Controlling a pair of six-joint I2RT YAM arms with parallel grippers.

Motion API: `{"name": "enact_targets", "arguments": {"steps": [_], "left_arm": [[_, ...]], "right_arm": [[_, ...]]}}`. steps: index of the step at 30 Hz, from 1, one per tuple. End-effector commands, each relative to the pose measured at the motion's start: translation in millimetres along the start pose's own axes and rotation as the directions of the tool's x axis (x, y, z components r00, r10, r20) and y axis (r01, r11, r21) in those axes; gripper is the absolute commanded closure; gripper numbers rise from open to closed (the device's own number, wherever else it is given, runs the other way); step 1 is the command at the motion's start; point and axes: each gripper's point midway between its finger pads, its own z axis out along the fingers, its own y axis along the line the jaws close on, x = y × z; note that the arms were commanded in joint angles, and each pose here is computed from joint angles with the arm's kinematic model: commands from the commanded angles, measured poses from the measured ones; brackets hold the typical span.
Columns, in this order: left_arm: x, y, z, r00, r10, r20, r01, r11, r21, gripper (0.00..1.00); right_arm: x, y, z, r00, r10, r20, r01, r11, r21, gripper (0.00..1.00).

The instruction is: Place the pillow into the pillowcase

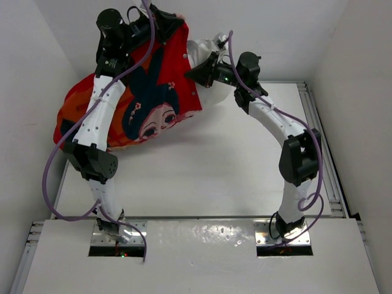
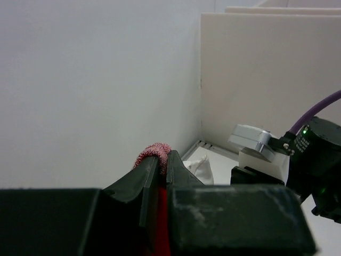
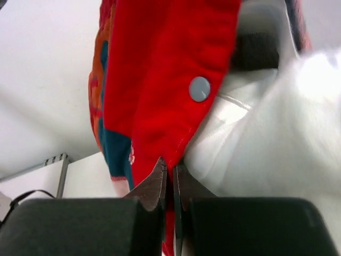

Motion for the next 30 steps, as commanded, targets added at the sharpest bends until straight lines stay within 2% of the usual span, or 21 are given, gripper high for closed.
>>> {"name": "enact_targets", "arguments": {"steps": [1, 2, 5, 9, 11, 12, 13, 16, 17, 18, 19, 20, 23, 24, 25, 26, 28, 29, 30], "left_arm": [[-41, -13, -9, 0.992, 0.092, 0.089, -0.092, 0.996, 0.003, 1.00], [-32, -11, -8, 0.994, 0.084, 0.074, -0.084, 0.996, 0.002, 1.00], [-16, -10, -4, 0.996, 0.067, 0.053, -0.067, 0.998, 0.006, 1.00], [4, -18, 9, 0.998, 0.042, 0.040, -0.043, 0.999, 0.023, 1.00], [4, -28, 23, 0.997, 0.035, 0.071, -0.038, 0.998, 0.046, 1.00], [-1, -30, 28, 0.995, 0.035, 0.094, -0.040, 0.998, 0.052, 1.00], [-17, -39, 38, 0.989, 0.038, 0.143, -0.049, 0.996, 0.077, 1.00], [-42, -59, 51, 0.972, 0.038, 0.234, -0.072, 0.988, 0.140, 1.00], [-58, -70, 51, 0.960, 0.045, 0.278, -0.093, 0.983, 0.159, 1.00], [-70, -77, 49, 0.945, 0.061, 0.322, -0.121, 0.978, 0.172, 1.00], [-79, -84, 47, 0.936, 0.078, 0.342, -0.148, 0.972, 0.181, 1.00], [-86, -90, 45, 0.931, 0.084, 0.356, -0.160, 0.968, 0.191, 1.00], [-81, -86, 36, 0.949, 0.080, 0.305, -0.149, 0.966, 0.210, 1.00], [-70, -84, 30, 0.965, 0.068, 0.253, -0.126, 0.967, 0.223, 1.00], [-61, -78, 24, 0.975, 0.062, 0.215, -0.111, 0.969, 0.220, 1.00], [-52, -57, 13, 0.982, 0.072, 0.172, -0.104, 0.978, 0.182, 1.00], [-23, -45, -12, 0.997, 0.069, 0.043, -0.076, 0.980, 0.184, 1.00], [-13, -26, -31, 0.996, 0.093, -0.004, -0.092, 0.983, 0.162, 1.00], [12, -30, -50, 0.993, 0.039, -0.109, -0.016, 0.979, 0.203, 1.00]], "right_arm": [[-22, -7, -5, 0.999, -0.014, 0.040, 0.010, 0.996, 0.091, 1.00], [-23, -20, -16, 0.999, 0.002, 0.033, -0.007, 0.986, 0.167, 1.00], [-47, -63, -58, 0.994, -0.097, 0.041, 0.068, 0.889, 0.453, 1.00], [-95, -91, -111, 0.980, -0.164, 0.112, 0.056, 0.768, 0.638, 1.00], [-114, -101, -134, 0.975, -0.195, 0.105, 0.060, 0.690, 0.721, 1.00], [-131, -99, -140, 0.967, -0.232, 0.106, 0.077, 0.662, 0.746, 1.00], [-142, -102, -156, 0.959, -0.273, 0.068, 0.111, 0.590, 0.800, 1.00], [-175, -90, -172, 0.925, -0.380, 0.013, 0.186, 0.480, 0.857, 1.00], [-188, -77, -177, 0.898, -0.437, -0.048, 0.248, 0.414, 0.876, 1.00], [-192, -68, -173, 0.883, -0.462, -0.080, 0.285, 0.395, 0.873, 1.00], [-193, -49, -155, 0.838, -0.525, -0.150, 0.389, 0.380, 0.839, 1.00], [-194, -31, -144, 0.810, -0.563, -0.166, 0.442, 0.399, 0.804, 1.00], [-136, 2, -88, 0.773, -0.585, -0.244, 0.581, 0.500, 0.643, 1.00], [-93, 16, -60, 0.770, -0.569, -0.289, 0.624, 0.577, 0.526, 1.00], [-78, 17, -50, 0.771, -0.568, -0.289, 0.630, 0.614, 0.475, 1.00], [-41, 35, -32, 0.750, -0.566, -0.343, 0.661, 0.663, 0.352, 1.00], [37, 61, -9, 0.734, -0.537, -0.416, 0.628, 0.770, 0.113, 1.00], [57, 72, -4, 0.737, -0.524, -0.426, 0.595, 0.803, 0.041, 0.99], [84, 92, 3, 0.761, -0.505, -0.408, 0.519, 0.851, -0.085, 0.93]]}}
